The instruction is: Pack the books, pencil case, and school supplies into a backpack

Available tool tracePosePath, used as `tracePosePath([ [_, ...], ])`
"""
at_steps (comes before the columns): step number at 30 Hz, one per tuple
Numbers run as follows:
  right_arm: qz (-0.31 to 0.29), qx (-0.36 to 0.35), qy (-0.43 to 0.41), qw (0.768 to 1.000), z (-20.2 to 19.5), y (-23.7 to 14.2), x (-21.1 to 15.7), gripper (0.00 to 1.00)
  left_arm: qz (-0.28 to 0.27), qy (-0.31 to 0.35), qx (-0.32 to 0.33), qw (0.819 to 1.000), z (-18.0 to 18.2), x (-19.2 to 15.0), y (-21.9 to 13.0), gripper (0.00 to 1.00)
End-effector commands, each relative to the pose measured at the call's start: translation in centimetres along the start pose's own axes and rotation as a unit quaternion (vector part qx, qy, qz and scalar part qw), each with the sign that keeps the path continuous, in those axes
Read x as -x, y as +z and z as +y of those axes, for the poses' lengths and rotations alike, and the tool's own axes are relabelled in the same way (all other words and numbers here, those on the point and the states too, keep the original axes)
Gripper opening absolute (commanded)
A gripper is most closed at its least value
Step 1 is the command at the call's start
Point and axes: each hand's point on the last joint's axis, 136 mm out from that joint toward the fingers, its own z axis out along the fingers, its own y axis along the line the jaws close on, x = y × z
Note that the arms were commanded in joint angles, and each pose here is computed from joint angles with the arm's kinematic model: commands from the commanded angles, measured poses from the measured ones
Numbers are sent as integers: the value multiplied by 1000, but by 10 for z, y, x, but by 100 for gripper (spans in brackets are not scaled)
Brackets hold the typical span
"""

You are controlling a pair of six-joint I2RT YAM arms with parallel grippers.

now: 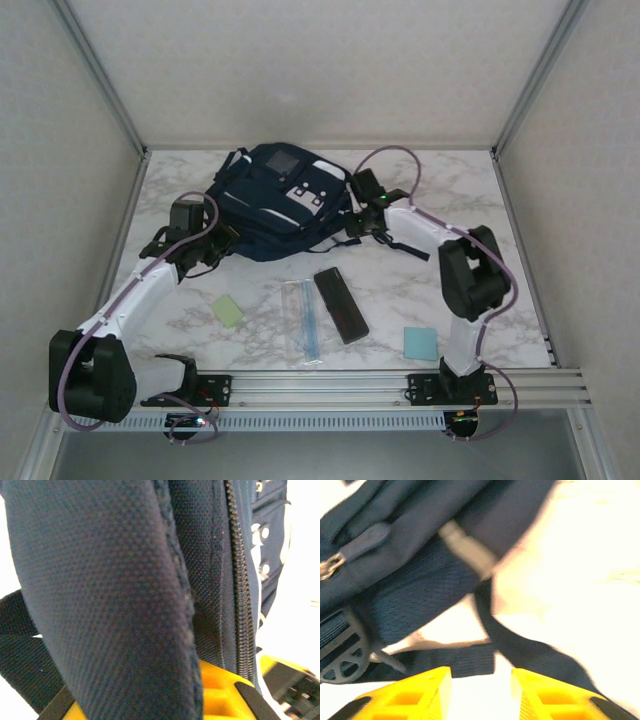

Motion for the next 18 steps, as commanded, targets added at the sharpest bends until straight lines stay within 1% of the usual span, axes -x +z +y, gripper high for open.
tracePosePath([
  [1, -22, 26, 27, 999, 5, -25, 7, 43, -33, 40, -25, 998, -23, 18, -16, 0],
  [4, -32, 34, 62, 997, 6, -30, 14, 49, -32, 46, -22, 998, -21, 17, -15, 0],
  [7, -44, 49, 102, 993, 11, -24, 26, 58, -29, 49, -23, 998, -20, 16, -14, 0],
  [10, -42, 61, 145, 987, 17, -6, 39, 67, -25, 53, -21, 998, -19, 15, -12, 0],
  [12, -39, 72, 175, 981, 18, 10, 48, 71, -22, 55, -20, 998, -18, 14, -10, 0],
  [15, -30, 88, 240, 966, 10, 41, 60, 78, -16, 58, -22, 998, -17, 12, -8, 0],
  [18, -17, 117, 293, 949, 6, 65, 67, 79, -10, 59, -24, 998, -15, 9, -5, 0],
])
